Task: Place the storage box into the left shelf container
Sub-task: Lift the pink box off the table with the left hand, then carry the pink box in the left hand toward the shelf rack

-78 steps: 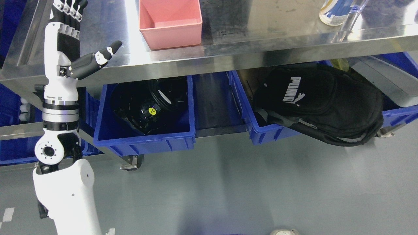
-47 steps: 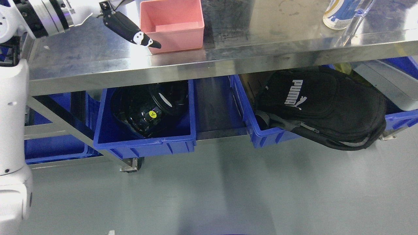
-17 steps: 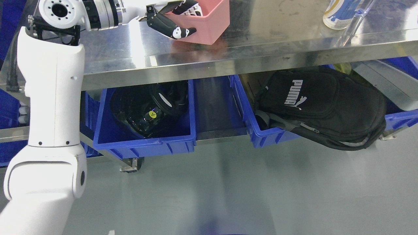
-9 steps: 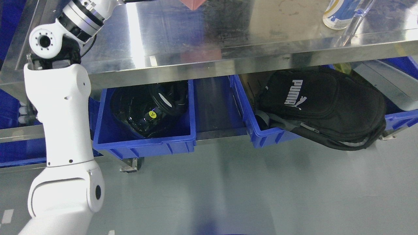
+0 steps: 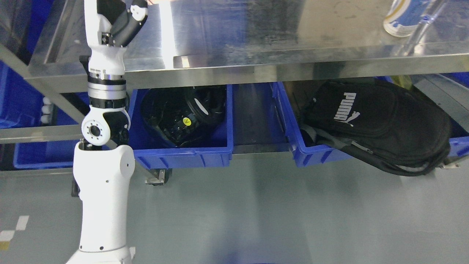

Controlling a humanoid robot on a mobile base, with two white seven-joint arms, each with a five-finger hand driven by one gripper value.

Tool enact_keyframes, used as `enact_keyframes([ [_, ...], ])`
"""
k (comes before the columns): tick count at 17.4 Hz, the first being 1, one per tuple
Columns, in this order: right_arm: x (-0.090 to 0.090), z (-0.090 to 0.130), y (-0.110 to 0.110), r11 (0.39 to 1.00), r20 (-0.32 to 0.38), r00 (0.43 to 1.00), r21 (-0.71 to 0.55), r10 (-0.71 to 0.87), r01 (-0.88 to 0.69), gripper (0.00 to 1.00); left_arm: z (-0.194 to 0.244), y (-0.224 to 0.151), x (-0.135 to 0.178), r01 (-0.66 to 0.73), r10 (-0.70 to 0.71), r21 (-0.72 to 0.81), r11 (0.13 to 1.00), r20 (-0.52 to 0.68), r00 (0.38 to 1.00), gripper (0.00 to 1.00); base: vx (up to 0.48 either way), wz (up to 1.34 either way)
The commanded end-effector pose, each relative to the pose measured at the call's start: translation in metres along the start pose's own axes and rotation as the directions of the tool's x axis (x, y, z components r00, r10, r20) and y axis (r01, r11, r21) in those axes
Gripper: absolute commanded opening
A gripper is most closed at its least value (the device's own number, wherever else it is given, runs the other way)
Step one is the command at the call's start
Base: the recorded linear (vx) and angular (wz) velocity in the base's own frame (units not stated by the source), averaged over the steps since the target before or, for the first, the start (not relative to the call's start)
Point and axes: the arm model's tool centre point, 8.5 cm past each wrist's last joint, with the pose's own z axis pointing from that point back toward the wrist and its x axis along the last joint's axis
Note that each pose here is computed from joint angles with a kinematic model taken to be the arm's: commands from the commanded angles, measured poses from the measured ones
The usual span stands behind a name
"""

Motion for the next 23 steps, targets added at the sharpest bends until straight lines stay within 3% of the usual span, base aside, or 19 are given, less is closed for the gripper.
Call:
enact_keyframes([
  [1,0.009,0.0,-0.011,1.0,0.026,0.999,-0.016,-0.02,0.021,1.0,0.05,-0.055,0.024,-0.093,0.097,-0.064,0.994,0.073,0.993,0.03,-0.04,0.59],
  [7,0.009,0.0,-0.011,1.0,0.026,0.999,-0.016,-0.02,0.021,1.0,0.083,-0.064,0.014,-0.121,0.121,-0.049,0.991,-0.002,0.993,0.03,0.001,0.91],
  [15,0.01,0.0,-0.011,1.0,0.027,0.999,-0.016,-0.02,0.021,1.0,0.181,-0.072,0.001,-0.159,0.167,0.054,0.986,-0.194,0.967,0.03,0.146,1.43],
  [23,0.009,0.0,-0.011,1.0,0.026,0.999,-0.016,-0.022,0.022,1.0,0.198,-0.067,0.001,-0.165,0.183,0.1,0.981,-0.22,0.958,0.03,0.425,1.16],
])
